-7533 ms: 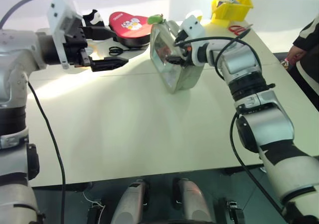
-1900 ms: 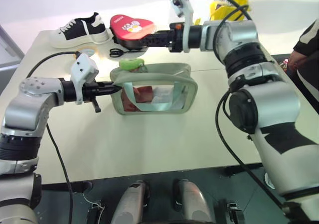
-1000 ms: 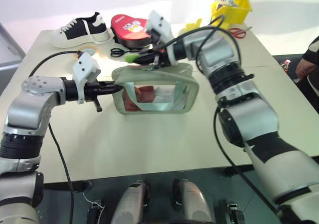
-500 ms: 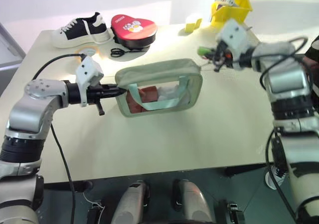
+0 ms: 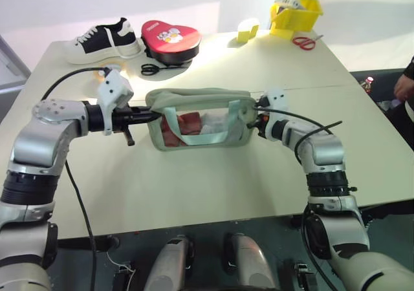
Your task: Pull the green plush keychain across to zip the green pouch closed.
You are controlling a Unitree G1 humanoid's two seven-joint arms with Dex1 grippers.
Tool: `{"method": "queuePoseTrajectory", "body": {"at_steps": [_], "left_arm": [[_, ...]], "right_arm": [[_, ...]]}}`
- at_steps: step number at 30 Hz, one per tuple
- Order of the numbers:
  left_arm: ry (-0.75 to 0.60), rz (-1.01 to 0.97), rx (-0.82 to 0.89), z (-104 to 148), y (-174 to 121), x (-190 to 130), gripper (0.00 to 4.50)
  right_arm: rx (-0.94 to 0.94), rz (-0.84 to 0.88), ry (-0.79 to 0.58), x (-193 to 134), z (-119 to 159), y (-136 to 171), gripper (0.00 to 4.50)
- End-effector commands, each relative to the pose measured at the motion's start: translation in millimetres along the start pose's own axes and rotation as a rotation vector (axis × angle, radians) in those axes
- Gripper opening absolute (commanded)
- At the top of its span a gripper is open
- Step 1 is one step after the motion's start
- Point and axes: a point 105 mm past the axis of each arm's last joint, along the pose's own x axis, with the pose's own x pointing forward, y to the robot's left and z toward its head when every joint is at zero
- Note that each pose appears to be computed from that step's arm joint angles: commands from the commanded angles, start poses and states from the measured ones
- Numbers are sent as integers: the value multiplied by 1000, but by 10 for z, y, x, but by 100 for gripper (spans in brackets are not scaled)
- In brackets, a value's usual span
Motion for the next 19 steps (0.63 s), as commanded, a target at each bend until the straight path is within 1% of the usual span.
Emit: {"method": "queuePoseTrajectory", "body": {"at_steps": [1,3,4,5,6,7,8,9,10,11,13,15,16,19], "left_arm": [[-7,54,44,99,108,-107,0],[-16,66,38,122,146,-146,76],[-25,69,30,142,165,-172,108],[-35,67,17,171,188,-220,152],[-43,64,1,202,212,-282,201],[-48,62,-12,224,231,-339,253],[-49,63,-23,246,255,-400,318],[-51,62,-36,262,271,-451,354],[-54,60,-49,277,281,-495,405],[-63,59,-64,309,289,-543,443],[-88,63,-96,387,295,-625,443],[-97,91,-122,423,323,-681,443],[-97,99,-140,424,330,-704,443],[-83,125,-121,384,319,-759,443]], "right_arm": [[-140,-20,-95,-277,475,-245,106],[-288,-11,-85,-484,664,-374,203],[-343,1,-78,-569,738,-403,253],[-391,32,-71,-663,817,-397,301],[-433,90,-59,-765,882,-343,346],[-464,150,-49,-853,928,-277,401],[-478,224,-47,-944,974,-178,450],[-485,292,-46,-1017,1004,-77,450],[-486,354,-48,-1079,1023,24,450],[-488,414,-51,-1142,1044,135,450],[-499,492,-56,-1227,1069,313,450],[-510,517,-59,-1257,1069,415,450],[-516,524,-62,-1264,1062,454,450],[-504,501,-93,-1230,1068,505,450]]}}
